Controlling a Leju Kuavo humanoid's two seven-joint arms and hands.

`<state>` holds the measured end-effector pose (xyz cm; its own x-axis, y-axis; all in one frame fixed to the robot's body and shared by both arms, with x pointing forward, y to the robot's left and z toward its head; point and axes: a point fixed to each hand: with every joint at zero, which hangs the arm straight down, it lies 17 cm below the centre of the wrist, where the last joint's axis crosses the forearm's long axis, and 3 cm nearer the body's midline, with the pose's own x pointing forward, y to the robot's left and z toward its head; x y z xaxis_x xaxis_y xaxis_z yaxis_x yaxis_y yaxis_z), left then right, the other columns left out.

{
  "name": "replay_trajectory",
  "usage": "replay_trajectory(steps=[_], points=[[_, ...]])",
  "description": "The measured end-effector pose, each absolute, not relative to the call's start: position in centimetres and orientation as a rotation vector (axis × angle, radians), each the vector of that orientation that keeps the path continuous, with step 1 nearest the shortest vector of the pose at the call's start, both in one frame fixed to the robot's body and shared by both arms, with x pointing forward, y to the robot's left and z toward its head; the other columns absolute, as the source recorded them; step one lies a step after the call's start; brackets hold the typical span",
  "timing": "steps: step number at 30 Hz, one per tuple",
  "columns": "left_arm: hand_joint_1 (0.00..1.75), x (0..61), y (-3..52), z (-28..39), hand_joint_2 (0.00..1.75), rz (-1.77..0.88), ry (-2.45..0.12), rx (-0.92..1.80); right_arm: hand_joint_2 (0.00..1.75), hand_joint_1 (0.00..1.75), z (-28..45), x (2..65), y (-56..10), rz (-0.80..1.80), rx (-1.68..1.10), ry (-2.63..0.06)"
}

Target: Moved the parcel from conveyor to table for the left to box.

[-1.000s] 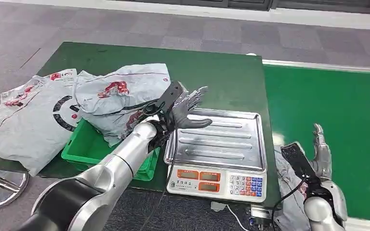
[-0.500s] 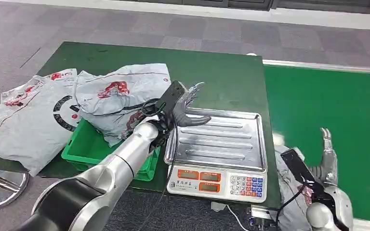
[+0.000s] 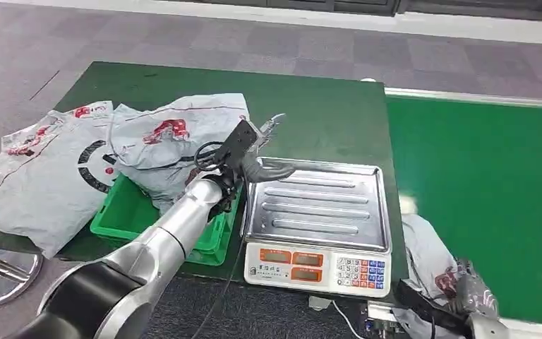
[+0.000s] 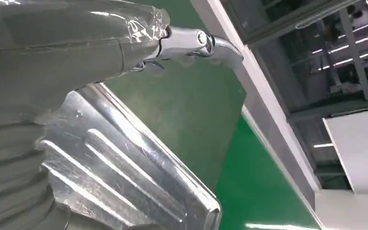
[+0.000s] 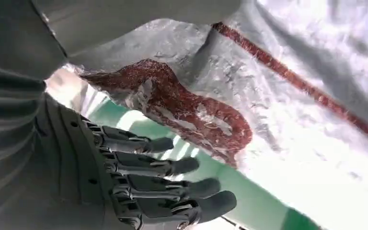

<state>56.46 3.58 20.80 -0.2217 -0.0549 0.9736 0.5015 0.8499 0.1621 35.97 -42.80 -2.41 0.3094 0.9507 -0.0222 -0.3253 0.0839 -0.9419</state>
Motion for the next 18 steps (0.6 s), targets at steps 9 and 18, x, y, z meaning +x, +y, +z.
replay_trajectory(steps=[9, 18], points=[[0.00, 56.7, 5.3, 20.4, 1.75, -0.528, -1.736, -0.314, 1.75, 0.00, -5.7, 32.7, -40.9, 1.285, -0.812, -0.707], [0.00, 56.9, 5.8, 20.4, 1.75, -0.530, -1.740, -0.303, 1.75, 1.75, -6.3, 31.1, -41.3, 1.412, -0.765, -0.680]])
